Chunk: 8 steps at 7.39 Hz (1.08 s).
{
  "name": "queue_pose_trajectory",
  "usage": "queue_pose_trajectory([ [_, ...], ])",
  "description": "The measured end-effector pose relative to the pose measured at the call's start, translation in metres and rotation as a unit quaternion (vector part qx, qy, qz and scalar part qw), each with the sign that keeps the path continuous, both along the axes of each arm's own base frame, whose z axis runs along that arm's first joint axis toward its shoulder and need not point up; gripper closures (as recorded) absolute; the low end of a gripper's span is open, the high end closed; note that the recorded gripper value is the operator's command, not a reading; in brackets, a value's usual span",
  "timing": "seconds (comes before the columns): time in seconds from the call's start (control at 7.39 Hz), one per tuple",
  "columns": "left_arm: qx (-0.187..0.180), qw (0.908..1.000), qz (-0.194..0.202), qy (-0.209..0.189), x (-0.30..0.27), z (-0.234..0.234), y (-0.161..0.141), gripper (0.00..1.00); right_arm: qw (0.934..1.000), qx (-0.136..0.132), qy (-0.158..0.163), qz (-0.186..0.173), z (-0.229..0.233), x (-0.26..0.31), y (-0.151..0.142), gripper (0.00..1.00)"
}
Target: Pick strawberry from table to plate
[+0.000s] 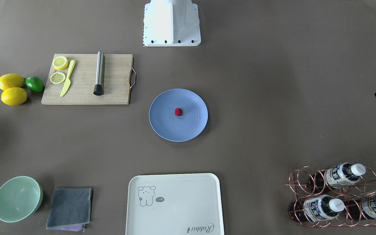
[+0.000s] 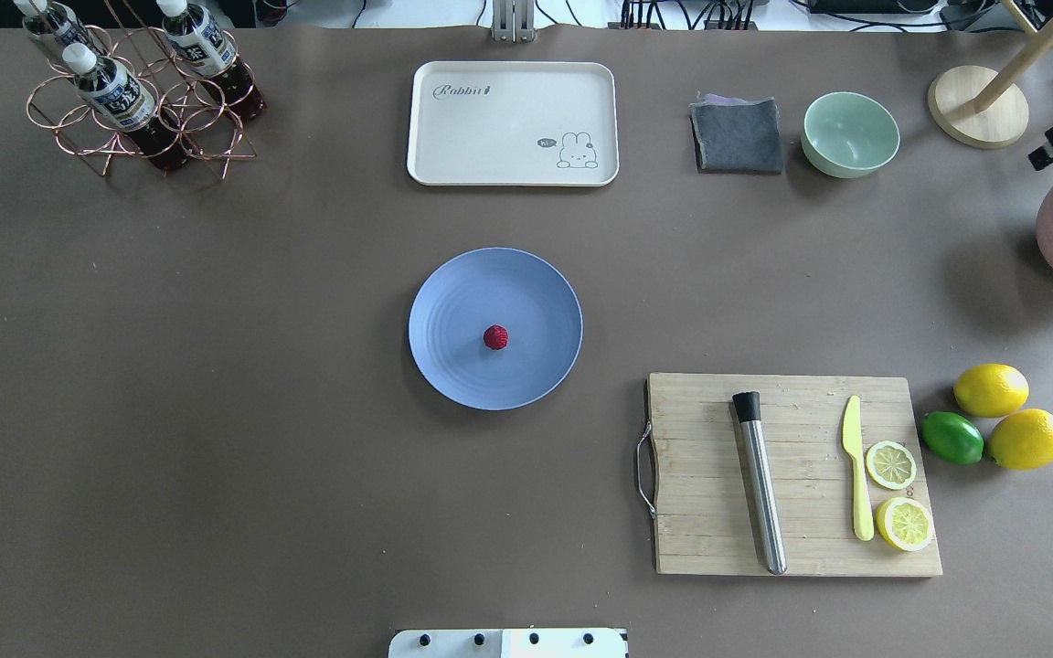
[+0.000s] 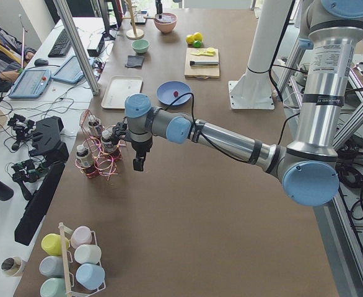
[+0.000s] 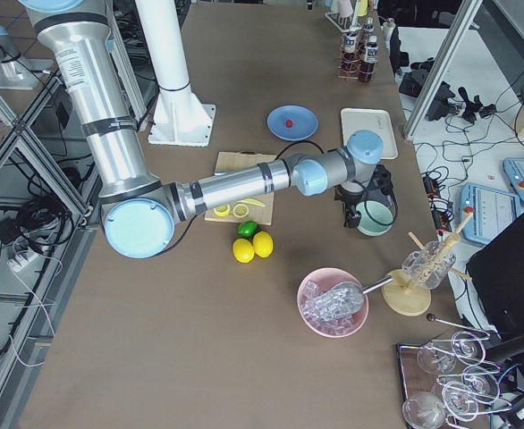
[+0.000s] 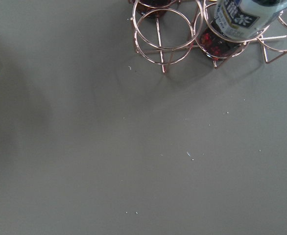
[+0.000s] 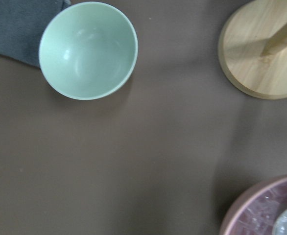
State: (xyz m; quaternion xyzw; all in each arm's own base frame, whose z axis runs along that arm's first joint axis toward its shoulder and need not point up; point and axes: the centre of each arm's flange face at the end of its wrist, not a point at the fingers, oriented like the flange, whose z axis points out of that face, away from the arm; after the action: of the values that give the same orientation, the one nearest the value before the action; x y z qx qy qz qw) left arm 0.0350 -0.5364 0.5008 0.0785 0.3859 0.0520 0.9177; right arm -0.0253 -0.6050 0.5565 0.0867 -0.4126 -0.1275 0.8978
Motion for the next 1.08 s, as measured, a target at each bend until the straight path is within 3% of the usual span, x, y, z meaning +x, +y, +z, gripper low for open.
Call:
queue_pose_trajectory([
  [0.27, -0.005, 1.0, 0.0, -0.001, -0.004, 0.006, 0.005, 0.03, 0.9995, -0.016, 0.018, -0.021, 0.054, 0.072, 0.014, 0.0],
  [0.54, -0.007, 1.0, 0.002, -0.002, -0.007, 0.013, 0.008, 0.03, 0.9983, -0.047, 0.031, -0.012, 0.073, 0.115, 0.027, 0.0],
  [0.81, -0.014, 0.9999, 0.008, -0.006, -0.016, 0.032, 0.016, 0.03, 0.9979, -0.056, 0.034, -0.004, 0.075, 0.131, 0.031, 0.0],
  [1.08, -0.056, 0.9984, -0.008, 0.006, -0.039, 0.062, 0.019, 0.03, 0.9978, -0.056, 0.036, -0.003, 0.074, 0.133, 0.032, 0.0],
])
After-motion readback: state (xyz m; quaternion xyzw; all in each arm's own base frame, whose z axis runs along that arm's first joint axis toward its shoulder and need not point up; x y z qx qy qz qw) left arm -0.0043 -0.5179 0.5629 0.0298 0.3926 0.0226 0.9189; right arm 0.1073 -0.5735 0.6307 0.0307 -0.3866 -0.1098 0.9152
